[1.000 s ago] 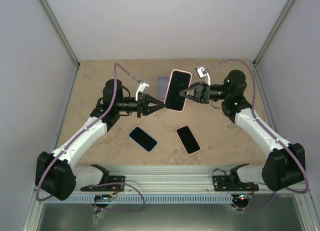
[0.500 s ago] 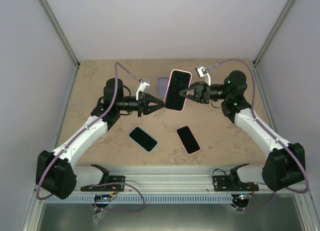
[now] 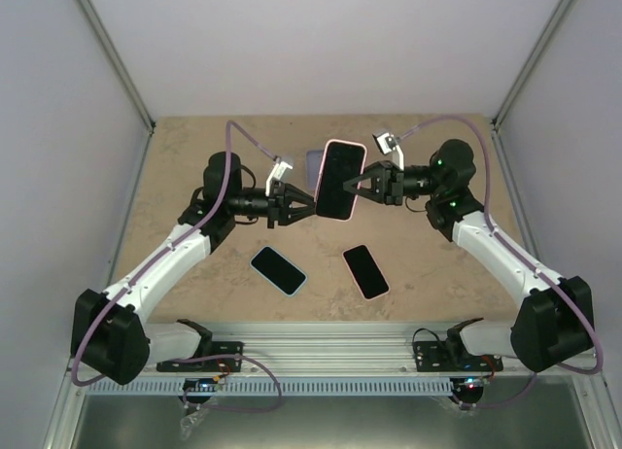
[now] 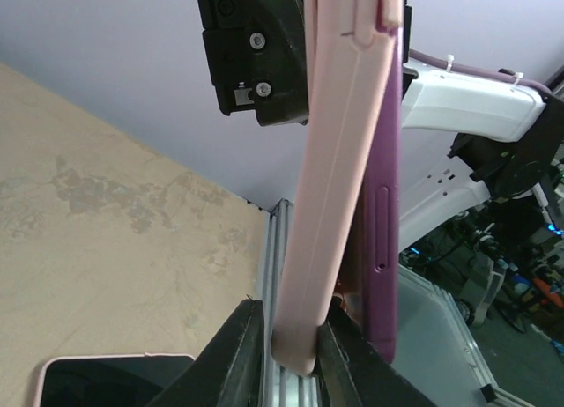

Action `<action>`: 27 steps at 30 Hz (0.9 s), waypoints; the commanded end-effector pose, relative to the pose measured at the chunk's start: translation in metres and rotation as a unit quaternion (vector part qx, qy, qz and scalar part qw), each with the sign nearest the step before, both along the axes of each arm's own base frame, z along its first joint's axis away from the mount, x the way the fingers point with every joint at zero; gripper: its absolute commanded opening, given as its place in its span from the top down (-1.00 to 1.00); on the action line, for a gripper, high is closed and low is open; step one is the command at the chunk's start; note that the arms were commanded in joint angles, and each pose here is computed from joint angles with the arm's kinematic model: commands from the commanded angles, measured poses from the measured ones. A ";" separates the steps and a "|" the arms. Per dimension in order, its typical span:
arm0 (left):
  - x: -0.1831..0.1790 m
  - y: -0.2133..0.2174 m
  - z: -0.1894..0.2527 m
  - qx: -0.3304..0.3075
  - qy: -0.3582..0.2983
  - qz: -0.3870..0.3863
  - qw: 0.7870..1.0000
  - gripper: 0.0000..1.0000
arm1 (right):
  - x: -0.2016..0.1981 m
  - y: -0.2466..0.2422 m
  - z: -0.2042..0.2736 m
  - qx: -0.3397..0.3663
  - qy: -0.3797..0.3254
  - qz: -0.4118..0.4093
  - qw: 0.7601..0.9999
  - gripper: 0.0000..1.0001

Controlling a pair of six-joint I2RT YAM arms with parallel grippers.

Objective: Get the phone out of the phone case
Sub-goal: Remove the phone case from the phone.

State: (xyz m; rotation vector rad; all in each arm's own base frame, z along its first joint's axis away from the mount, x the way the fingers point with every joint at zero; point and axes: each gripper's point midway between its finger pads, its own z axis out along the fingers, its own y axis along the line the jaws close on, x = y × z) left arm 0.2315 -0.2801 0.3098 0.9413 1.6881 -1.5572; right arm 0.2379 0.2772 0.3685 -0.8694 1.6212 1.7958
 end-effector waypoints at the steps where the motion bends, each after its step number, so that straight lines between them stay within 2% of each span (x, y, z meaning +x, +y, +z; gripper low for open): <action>1: 0.023 -0.001 -0.007 -0.003 0.019 0.045 0.999 0.60 | -0.066 0.005 0.024 0.012 -0.074 0.129 0.989 0.99; 7: 0.003 0.000 0.014 -0.050 0.019 0.003 0.999 0.56 | -0.062 0.009 0.018 0.009 -0.066 0.126 0.990 0.99; 18: 0.006 -0.001 0.028 -0.076 0.021 0.012 0.997 0.55 | -0.052 0.021 0.001 0.002 -0.036 0.118 0.992 0.99; 21: 0.004 -0.002 0.032 -0.089 0.026 0.006 0.996 0.65 | -0.046 0.024 -0.002 -0.001 -0.029 0.112 0.993 0.99; 25: -0.003 0.001 0.038 -0.109 0.032 -0.005 0.994 0.97 | -0.036 0.027 -0.007 -0.011 -0.023 0.098 0.995 0.99; 27: -0.008 0.003 0.040 -0.116 0.031 -0.009 0.993 1.00 | -0.028 0.026 -0.009 -0.014 -0.018 0.085 0.996 0.99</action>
